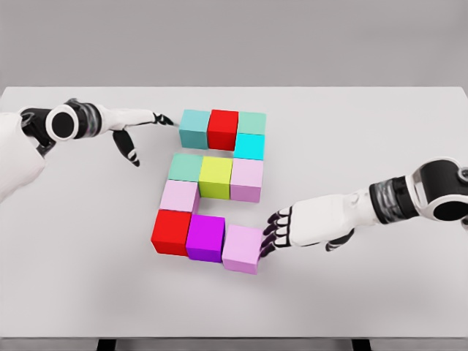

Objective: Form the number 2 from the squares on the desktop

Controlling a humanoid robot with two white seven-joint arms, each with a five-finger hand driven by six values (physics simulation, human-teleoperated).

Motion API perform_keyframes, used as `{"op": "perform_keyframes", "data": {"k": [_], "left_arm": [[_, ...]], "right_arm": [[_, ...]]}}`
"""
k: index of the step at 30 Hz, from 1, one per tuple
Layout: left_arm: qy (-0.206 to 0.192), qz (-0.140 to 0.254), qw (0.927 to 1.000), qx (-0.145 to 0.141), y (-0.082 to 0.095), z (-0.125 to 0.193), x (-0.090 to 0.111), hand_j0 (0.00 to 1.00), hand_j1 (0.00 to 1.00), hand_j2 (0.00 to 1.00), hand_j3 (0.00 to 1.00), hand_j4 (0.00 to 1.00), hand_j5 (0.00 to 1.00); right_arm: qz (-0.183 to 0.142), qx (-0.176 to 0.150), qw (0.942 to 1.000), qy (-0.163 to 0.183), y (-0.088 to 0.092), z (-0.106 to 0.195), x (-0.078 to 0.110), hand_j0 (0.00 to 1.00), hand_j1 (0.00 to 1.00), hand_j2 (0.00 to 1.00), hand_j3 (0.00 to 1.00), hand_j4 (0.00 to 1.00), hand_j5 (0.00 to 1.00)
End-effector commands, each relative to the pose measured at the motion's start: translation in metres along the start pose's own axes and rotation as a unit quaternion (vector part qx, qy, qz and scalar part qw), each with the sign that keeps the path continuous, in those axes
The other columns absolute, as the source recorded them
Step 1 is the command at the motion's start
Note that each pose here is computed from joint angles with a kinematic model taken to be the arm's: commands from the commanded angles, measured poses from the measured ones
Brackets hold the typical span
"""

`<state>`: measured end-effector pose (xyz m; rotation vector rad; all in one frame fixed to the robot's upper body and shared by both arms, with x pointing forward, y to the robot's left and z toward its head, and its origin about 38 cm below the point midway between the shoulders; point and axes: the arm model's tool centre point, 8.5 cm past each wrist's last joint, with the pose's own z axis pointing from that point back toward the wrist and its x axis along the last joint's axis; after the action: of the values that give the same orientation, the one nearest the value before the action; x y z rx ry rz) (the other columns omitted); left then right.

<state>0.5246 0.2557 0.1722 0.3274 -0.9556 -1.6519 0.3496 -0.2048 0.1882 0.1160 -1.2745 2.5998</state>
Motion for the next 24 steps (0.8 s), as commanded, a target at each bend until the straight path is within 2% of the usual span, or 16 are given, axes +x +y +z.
{"op": "perform_keyframes", "data": {"k": [1, 8, 18, 24], "left_arm": [[0.006, 0.004, 1.0, 0.004, 0.002, 0.005, -0.007, 1.0, 1.0, 1.0, 1.0, 1.0, 1.0], [0.013, 0.006, 0.9999, 0.008, 0.005, 0.011, -0.015, 1.0, 1.0, 1.0, 1.0, 1.0, 1.0], [0.013, 0.006, 0.9999, 0.008, 0.004, 0.011, -0.015, 1.0, 1.0, 1.0, 1.0, 1.0, 1.0], [0.014, 0.008, 0.9999, 0.007, 0.003, 0.01, -0.015, 1.0, 1.0, 1.0, 1.0, 1.0, 1.0]], "right_arm": [[-0.002, -0.007, 1.0, -0.006, -0.004, -0.003, 0.001, 1.0, 1.0, 1.0, 1.0, 1.0, 1.0], [0.001, -0.012, 0.9999, -0.009, -0.009, -0.005, 0.001, 1.0, 1.0, 1.0, 1.0, 1.0, 1.0], [-0.002, -0.022, 0.9995, 0.024, -0.013, 0.014, -0.014, 1.0, 1.0, 1.0, 1.0, 1.0, 1.0], [-0.001, -0.022, 0.9995, 0.024, -0.014, 0.014, -0.013, 1.0, 1.0, 1.0, 1.0, 1.0, 1.0]]}}
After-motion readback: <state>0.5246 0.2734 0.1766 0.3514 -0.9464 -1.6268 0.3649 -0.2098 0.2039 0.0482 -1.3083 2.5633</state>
